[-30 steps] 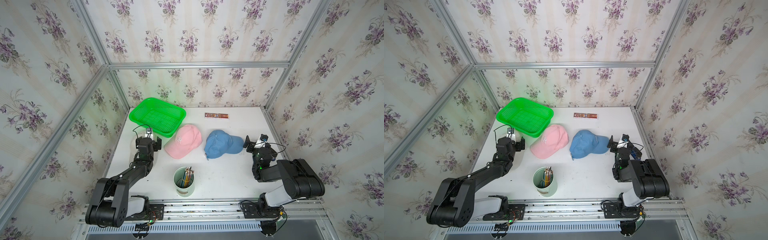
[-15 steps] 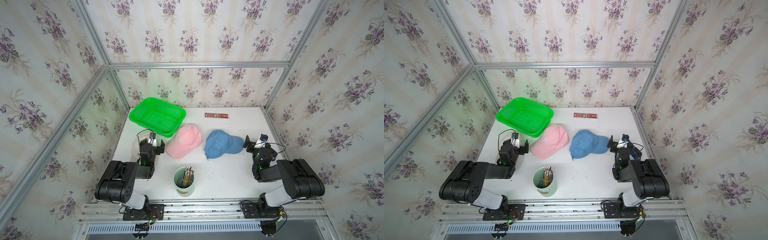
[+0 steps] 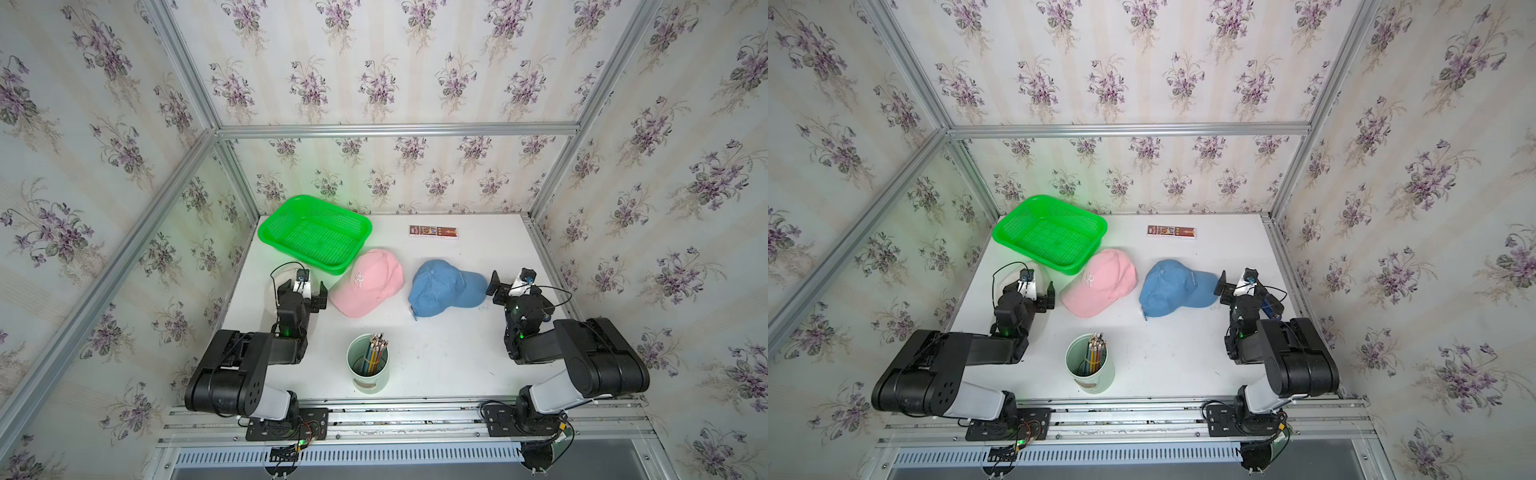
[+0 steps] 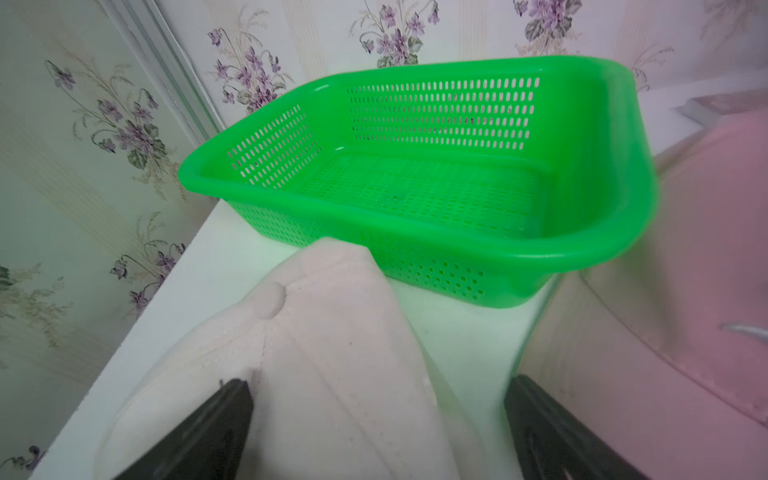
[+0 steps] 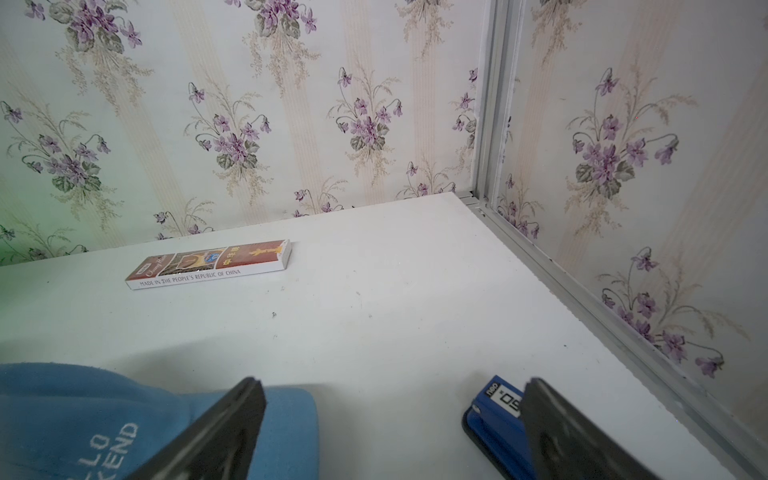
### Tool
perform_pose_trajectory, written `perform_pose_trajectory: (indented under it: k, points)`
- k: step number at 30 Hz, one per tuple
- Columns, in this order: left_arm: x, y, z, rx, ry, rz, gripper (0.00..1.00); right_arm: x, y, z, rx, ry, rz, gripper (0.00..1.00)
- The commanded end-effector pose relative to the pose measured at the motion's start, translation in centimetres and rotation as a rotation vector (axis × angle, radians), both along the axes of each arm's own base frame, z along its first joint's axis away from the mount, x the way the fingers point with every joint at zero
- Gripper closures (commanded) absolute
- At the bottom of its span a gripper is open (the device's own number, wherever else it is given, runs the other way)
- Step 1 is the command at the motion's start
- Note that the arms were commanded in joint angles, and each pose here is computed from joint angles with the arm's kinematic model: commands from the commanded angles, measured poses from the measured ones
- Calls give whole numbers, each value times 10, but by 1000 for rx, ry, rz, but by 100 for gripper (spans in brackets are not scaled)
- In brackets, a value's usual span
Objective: Turn the baseball cap inside out
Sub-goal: Reset both arms
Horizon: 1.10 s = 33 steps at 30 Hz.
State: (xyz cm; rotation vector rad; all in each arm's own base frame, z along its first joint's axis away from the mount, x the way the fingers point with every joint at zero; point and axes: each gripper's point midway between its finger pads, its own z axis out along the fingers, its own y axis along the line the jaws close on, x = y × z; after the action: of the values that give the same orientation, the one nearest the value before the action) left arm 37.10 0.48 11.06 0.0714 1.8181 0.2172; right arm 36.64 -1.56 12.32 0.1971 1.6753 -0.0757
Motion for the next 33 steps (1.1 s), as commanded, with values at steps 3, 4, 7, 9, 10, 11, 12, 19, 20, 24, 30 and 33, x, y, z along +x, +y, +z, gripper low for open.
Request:
perform_pose_trajectory:
  k: [3, 4, 7, 9, 10, 11, 12, 19, 20, 24, 30, 33]
  points:
    - [2, -10, -4, -8, 13, -56, 1, 1, 0, 8, -1, -32, -1, 0]
    - [4, -13, -7, 1, 4, -77, 1, 1, 0, 8, -1, -32, -1, 0]
    - [10, -17, -9, 8, 8, -102, 1, 1, 0, 8, -1, -32, -2, 0]
    - [10, -18, -11, 3, 57, -105, 1, 1, 0, 8, -1, -32, -2, 0]
    - [10, -18, -11, 4, 61, -105, 1, 1, 0, 8, -1, -32, -1, 0]
    - [11, -16, -11, 11, 50, -99, 1, 1, 0, 7, -2, -30, -2, 0]
    - [11, -15, -10, 13, 34, -89, 1, 1, 0, 8, -1, -32, -1, 0]
    - [22, -2, -13, 4, 79, -3, 1, 1, 0, 7, -1, -31, -1, 0]
    - [23, 0, -14, 1, 87, 10, 1, 1, 0, 7, -1, -30, -2, 0]
    - [23, 1, -14, 4, 81, 15, 1, 1, 0, 7, -1, -31, -2, 0]
    - [19, -4, -13, 5, 70, -11, 1, 1, 0, 8, -1, -31, -1, 0]
    - [17, -8, -11, 10, 47, -42, 1, 1, 0, 7, -1, -30, -1, 0]
